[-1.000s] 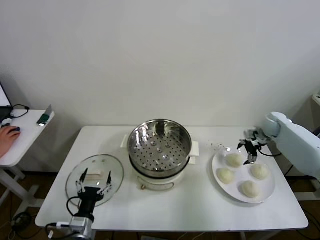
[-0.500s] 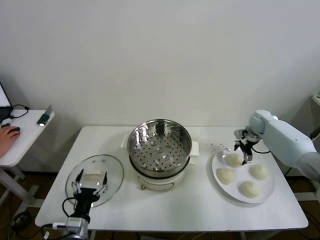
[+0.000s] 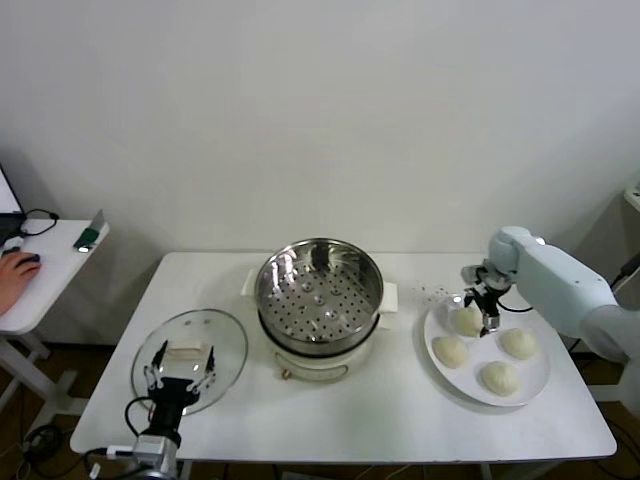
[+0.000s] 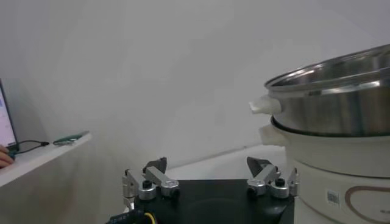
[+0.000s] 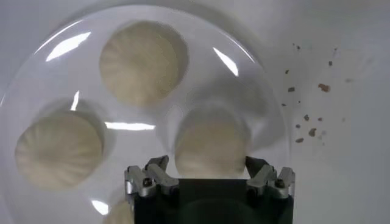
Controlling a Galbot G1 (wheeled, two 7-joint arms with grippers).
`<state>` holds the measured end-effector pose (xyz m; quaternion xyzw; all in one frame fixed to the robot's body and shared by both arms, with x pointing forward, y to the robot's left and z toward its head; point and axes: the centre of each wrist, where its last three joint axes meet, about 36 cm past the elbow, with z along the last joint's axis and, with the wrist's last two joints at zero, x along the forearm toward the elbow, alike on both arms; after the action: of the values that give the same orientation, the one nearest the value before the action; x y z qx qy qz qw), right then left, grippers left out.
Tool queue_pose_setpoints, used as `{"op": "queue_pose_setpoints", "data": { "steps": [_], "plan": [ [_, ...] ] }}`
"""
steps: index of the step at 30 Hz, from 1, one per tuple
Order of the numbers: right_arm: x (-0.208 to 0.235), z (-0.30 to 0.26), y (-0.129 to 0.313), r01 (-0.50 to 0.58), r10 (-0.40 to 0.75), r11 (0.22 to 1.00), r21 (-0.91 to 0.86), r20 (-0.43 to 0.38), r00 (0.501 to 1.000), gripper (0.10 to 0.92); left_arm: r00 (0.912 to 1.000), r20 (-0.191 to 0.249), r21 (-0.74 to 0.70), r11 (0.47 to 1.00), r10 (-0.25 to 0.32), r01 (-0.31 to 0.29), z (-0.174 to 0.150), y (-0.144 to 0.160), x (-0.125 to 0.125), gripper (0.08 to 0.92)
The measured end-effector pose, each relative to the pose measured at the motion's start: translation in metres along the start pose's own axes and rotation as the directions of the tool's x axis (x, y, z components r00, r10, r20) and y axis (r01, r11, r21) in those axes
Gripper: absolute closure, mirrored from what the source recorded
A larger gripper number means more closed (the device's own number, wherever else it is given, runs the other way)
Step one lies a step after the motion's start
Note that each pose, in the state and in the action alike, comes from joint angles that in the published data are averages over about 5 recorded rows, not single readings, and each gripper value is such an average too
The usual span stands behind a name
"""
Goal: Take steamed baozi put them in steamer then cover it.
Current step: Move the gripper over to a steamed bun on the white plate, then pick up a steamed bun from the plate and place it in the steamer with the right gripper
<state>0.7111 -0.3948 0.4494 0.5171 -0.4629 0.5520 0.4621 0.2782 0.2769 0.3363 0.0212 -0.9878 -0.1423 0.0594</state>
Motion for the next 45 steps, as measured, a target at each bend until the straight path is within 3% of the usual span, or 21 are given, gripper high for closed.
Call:
{"op": "queue_pose_setpoints", "data": {
  "steps": [6,15,26,35,45],
  "plan": [
    [0.002,0.000,-0.003,-0.002,0.002,1.000,0.005,-0.002,1.000,0.348,1.0000,-0.005,-0.001,1.000,-0.006,0.006,0.001,0.000,0.002,0.177],
    [0.022,-0.004,-0.014,-0.015,0.014,0.998,0.053,0.014,1.000,0.369,0.9997,-0.013,-0.001,1.000,-0.020,0.020,0.003,0.003,0.006,0.177],
    [0.141,-0.057,-0.059,-0.099,0.084,0.941,0.323,0.059,0.995,0.354,0.9996,-0.015,-0.002,1.000,-0.023,0.023,0.002,0.006,0.011,0.177],
    [0.243,-0.161,-0.077,-0.164,0.146,0.757,0.633,0.081,0.986,0.339,0.9998,-0.014,0.001,1.000,-0.016,0.016,0.001,0.003,0.014,0.177],
    [0.267,-0.280,-0.068,-0.143,0.192,0.455,0.879,0.060,0.980,0.337,0.9995,-0.024,0.004,1.000,-0.019,0.019,0.003,0.005,0.019,0.177]
  ]
}}
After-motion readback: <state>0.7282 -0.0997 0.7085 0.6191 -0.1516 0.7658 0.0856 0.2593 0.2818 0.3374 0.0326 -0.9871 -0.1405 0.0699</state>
